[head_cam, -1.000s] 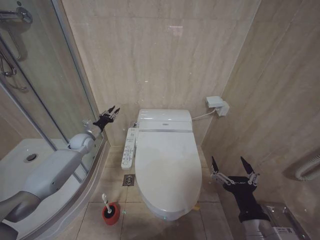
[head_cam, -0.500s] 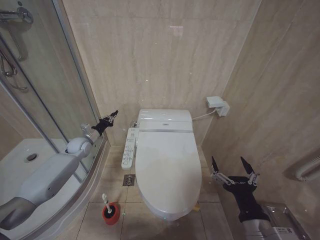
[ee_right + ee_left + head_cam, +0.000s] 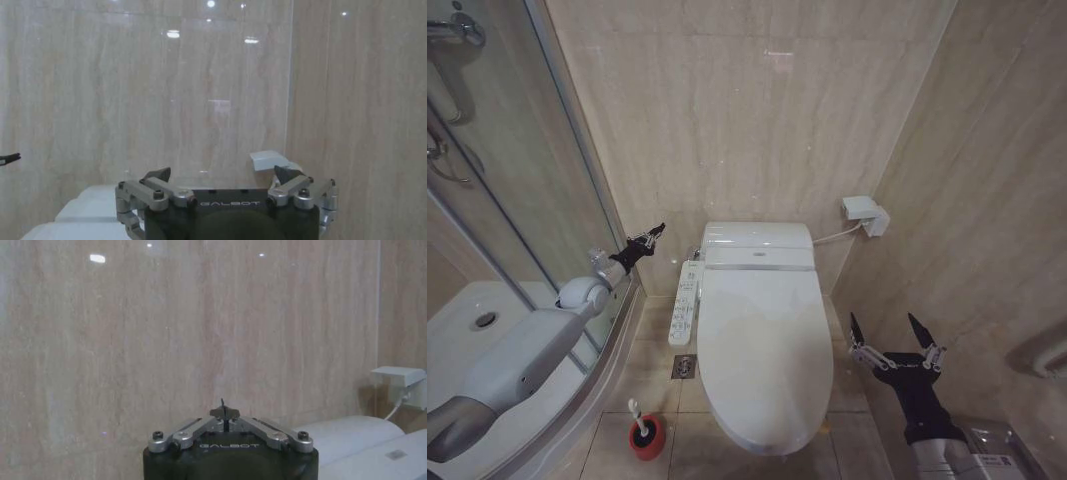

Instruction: Open the toilet lid, clean the toilet bowl with a toilet brush, close the toilet lid, and flush.

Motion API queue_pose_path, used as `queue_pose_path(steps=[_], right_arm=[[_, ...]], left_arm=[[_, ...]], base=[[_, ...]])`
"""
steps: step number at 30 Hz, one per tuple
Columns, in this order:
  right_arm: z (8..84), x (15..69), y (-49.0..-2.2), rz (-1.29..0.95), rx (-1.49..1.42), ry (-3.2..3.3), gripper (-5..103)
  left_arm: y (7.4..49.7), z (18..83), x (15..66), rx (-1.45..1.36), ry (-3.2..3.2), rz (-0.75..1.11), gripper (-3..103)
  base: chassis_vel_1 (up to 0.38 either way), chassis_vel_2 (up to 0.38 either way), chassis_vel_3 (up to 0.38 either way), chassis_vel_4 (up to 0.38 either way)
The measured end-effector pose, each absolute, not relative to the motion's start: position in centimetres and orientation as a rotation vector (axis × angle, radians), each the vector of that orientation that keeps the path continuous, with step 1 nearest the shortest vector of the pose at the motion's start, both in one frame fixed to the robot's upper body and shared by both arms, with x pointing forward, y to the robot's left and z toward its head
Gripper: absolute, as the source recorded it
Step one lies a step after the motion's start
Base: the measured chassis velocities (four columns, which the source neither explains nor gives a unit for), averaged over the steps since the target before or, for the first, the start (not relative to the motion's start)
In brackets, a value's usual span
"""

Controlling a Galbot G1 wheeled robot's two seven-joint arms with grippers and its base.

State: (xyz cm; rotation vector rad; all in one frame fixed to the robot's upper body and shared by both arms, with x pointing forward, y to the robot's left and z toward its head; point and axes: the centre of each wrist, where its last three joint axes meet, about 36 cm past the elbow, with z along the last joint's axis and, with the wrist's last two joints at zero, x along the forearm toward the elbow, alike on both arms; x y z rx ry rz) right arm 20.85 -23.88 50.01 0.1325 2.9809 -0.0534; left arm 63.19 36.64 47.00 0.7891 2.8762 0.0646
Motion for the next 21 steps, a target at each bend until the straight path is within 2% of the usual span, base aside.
queue_pose_path(steps=[21], right_arm=[[50.0, 20.8, -23.9, -0.053, 0.133, 2.981, 100]], left_arm=[[37.1, 45.9, 62.9, 0.833, 2.889, 0.062, 0]], base=[[-0.072, 0.07, 0.076, -0.072]])
